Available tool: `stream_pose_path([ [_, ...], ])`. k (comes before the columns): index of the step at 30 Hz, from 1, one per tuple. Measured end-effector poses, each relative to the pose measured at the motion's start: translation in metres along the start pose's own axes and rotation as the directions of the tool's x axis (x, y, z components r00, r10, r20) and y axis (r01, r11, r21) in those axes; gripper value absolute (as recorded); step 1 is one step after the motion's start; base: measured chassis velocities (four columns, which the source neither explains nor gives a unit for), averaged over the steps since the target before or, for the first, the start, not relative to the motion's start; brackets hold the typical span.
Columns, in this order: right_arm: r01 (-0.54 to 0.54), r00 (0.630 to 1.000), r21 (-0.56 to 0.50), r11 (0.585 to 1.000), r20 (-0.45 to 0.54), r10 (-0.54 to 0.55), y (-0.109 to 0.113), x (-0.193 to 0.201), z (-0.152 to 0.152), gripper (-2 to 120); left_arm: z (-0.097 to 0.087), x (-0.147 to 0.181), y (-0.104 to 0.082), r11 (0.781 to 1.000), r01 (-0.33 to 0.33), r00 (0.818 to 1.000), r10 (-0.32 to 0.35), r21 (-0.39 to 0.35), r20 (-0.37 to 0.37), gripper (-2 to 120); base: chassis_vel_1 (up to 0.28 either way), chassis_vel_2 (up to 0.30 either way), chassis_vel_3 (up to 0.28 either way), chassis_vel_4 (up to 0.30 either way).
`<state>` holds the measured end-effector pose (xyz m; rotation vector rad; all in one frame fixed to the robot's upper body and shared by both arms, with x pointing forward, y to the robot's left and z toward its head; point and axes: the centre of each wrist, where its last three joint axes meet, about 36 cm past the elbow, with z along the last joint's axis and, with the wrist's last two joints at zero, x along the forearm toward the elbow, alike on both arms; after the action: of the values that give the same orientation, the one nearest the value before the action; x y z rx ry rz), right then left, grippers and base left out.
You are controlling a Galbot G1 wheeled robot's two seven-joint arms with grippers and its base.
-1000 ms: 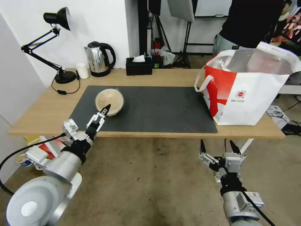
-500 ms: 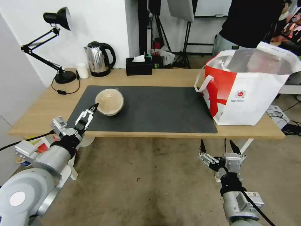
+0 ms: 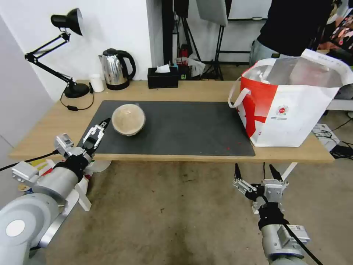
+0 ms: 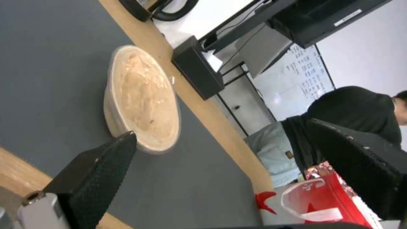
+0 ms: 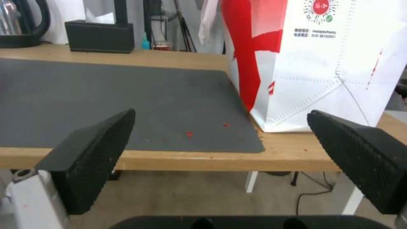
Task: Pick up the trash from the table and place it into the takeout bag.
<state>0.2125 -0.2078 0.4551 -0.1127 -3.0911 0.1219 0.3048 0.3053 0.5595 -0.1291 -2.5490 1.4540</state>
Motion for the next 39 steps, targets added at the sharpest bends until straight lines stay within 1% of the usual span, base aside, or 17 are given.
stream_pose_path([
  [13, 0.000, 1.000, 0.000, 1.000, 0.000, 0.000, 0.000, 0.000, 0.000, 100, -0.002, -0.016, 0.009, 0.999, 0.031, 0.999, -0.031, 0.011, -0.010, 100, 0.000, 0.000, 0.000, 0.000],
  [23, 0.000, 1.000, 0.000, 1.000, 0.000, 0.000, 0.000, 0.000, 0.000, 100, -0.004, -0.026, 0.010, 0.999, 0.033, 0.999, -0.033, 0.011, -0.014, 100, 0.000, 0.000, 0.000, 0.000],
  [25, 0.000, 1.000, 0.000, 1.000, 0.000, 0.000, 0.000, 0.000, 0.000, 100, -0.008, -0.030, 0.009, 0.999, 0.032, 0.999, -0.032, 0.018, -0.013, 100, 0.000, 0.000, 0.000, 0.000],
  [30, 0.000, 1.000, 0.000, 1.000, 0.000, 0.000, 0.000, 0.000, 0.000, 100, -0.011, -0.036, 0.008, 0.999, 0.045, 0.998, -0.044, 0.028, -0.048, 100, 0.000, 0.000, 0.000, 0.000],
  [35, 0.000, 1.000, 0.000, 1.000, 0.000, 0.000, 0.000, 0.000, 0.000, 100, -0.017, -0.043, 0.009, 0.998, 0.041, 0.996, -0.037, 0.046, -0.083, 100, 0.000, 0.000, 0.000, 0.000],
  [39, 0.000, 1.000, 0.000, 1.000, 0.000, 0.000, 0.000, 0.000, 0.000, 100, -0.019, -0.047, 0.009, 0.998, 0.040, 0.993, -0.034, 0.046, -0.115, 100, 0.000, 0.000, 0.000, 0.000],
])
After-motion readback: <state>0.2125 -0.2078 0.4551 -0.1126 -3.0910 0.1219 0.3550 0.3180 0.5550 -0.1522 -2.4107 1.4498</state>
